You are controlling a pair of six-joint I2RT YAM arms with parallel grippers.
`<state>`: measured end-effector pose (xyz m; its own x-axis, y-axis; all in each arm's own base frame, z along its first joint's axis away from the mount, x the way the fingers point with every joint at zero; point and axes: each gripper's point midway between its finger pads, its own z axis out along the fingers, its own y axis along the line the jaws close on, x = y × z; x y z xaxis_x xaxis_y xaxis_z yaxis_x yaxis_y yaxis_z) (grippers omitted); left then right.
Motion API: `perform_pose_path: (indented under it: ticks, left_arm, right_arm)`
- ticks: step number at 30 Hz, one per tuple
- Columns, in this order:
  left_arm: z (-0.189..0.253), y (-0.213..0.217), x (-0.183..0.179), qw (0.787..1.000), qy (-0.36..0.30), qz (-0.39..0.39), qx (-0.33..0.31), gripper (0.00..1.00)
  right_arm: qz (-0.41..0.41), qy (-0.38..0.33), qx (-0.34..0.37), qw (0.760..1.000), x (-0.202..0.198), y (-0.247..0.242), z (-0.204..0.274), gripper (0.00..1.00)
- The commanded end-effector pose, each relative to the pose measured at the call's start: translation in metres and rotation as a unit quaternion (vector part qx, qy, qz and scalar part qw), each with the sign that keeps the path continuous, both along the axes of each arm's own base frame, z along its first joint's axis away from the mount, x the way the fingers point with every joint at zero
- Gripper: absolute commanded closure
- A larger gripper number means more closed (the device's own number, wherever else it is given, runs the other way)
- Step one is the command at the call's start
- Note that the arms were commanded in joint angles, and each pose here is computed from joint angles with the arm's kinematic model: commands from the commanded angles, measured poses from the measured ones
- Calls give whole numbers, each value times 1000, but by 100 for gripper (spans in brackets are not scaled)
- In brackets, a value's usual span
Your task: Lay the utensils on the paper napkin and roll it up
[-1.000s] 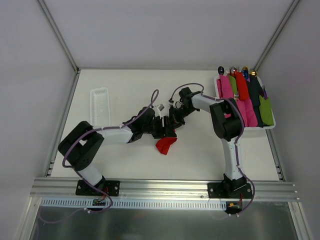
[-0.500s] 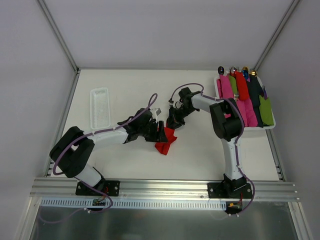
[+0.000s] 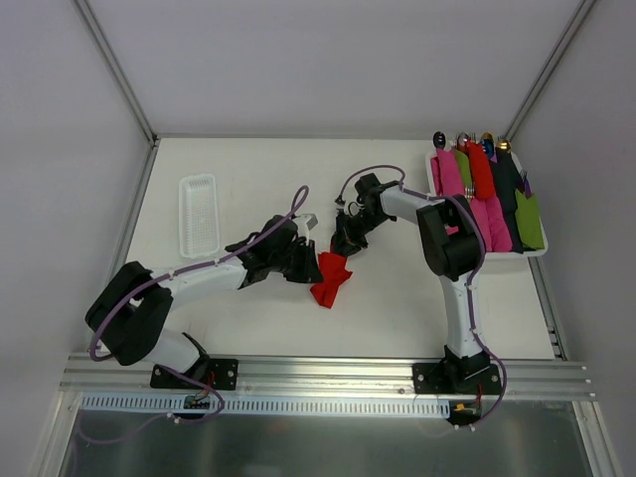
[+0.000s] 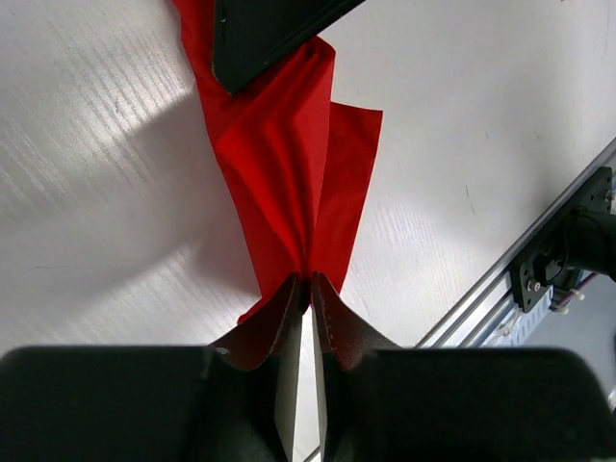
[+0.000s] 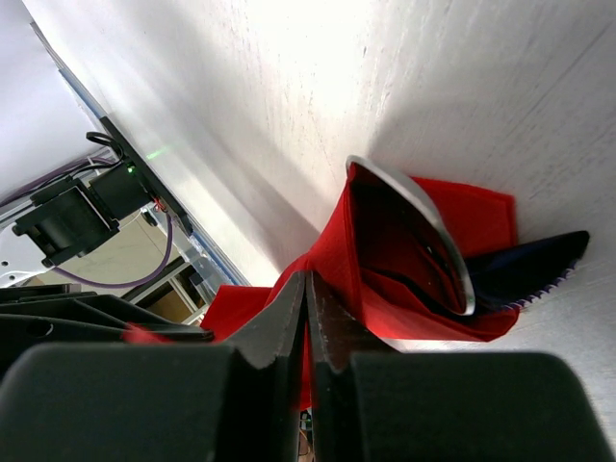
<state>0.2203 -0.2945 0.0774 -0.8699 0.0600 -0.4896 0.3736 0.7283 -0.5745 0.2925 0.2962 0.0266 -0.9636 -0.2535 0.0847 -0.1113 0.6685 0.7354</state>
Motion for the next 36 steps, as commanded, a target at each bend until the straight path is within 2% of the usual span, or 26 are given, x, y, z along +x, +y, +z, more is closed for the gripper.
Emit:
perform_pose_path:
  ticks: [1,7,12,22,26,28,33,36]
  left_arm:
    - [12,-3,3,1000,-21,-15,0,92]
    - [17,-20,2,999,-28,-43,-4,100]
    - [11,-31,-4,997,-32,-65,16,100]
    - [-31,-46,-36,980,-25,-124,156,100]
    - [-33,-41,-44,976,-35,-125,174,76]
    - [-27,-36,-44,978,-42,-114,170,69]
    - [31,-19,-35,967,-154,-143,142,48]
    - [51,4,-27,975,-146,-129,105,42]
  right_arm:
    - [12,-15,-76,997,-4,-17,-28,94]
    - [11,-15,-79,997,-4,-18,-29,94]
    - [10,-17,-83,996,-3,-19,-29,95]
    - [10,-15,-86,996,-4,-20,-29,95]
    - [11,-15,-86,996,-4,-21,-29,96]
    - [12,-16,-85,996,-4,-20,-28,96]
    - [16,-17,-89,996,-5,-22,-30,96]
    - [18,-19,-89,996,-6,-22,-30,96]
